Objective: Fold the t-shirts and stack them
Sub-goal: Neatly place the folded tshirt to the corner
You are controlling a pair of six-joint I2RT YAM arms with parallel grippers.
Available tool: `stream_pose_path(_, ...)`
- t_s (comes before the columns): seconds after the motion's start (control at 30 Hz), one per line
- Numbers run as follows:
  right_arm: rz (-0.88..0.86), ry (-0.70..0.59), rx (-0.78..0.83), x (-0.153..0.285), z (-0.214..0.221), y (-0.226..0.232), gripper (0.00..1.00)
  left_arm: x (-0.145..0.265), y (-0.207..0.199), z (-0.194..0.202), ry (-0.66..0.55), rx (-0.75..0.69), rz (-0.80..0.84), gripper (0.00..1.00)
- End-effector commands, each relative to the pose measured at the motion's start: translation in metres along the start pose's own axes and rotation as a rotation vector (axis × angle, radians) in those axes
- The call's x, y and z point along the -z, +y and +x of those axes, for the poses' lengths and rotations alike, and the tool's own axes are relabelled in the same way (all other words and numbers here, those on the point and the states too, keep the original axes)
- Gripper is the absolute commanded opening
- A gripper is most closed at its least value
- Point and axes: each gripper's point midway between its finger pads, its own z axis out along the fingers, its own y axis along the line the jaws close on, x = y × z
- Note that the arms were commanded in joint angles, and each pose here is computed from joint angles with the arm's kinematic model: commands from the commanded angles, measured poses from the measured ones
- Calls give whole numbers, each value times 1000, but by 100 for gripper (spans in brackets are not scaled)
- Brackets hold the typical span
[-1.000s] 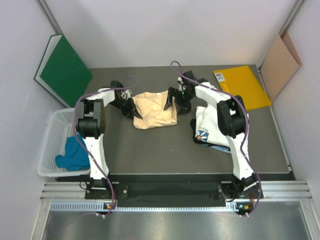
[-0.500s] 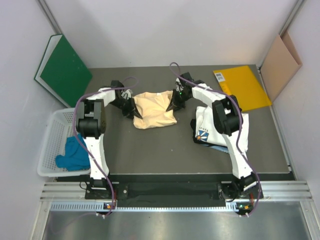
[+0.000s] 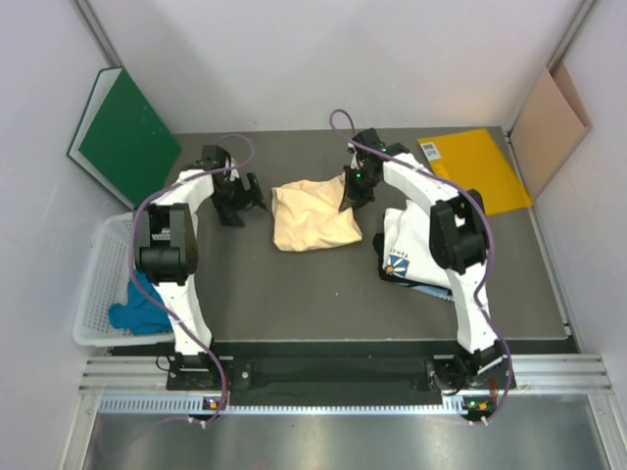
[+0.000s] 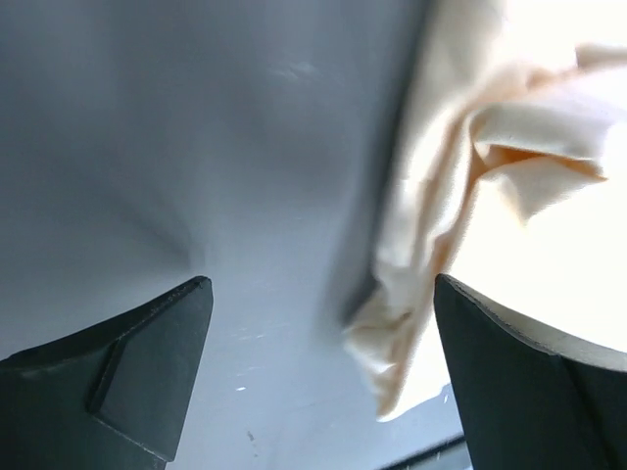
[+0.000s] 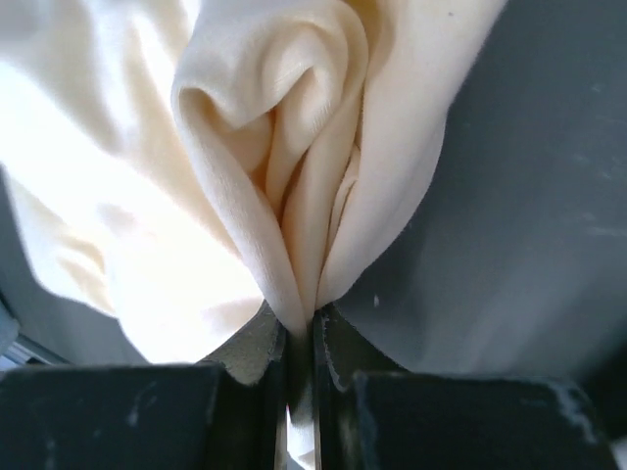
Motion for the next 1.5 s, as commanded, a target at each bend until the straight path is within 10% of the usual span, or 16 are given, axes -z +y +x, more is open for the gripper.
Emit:
stream_pose_path(0.0,29,-146,111,74,-23,18,0,26,-10,-42,-201,-1,9,99)
stream_pose_path(0.47,77,-269,58,185,-15,23,0,-6,-7,-31,-83,24,49,99)
stream_pose_path(0.83,338,-420,-134,288,56,-57,0,-20,-3,-25,-39,23,54,99)
stream_pose_path(1.17,545,-295,-375,239,139,-157,0,-24,-2,-25,-26,21,58,99)
stream_pose_path(1.47,698,-305,-427,235,113,-192,0,-22,-9,-20,-11,4,74,99)
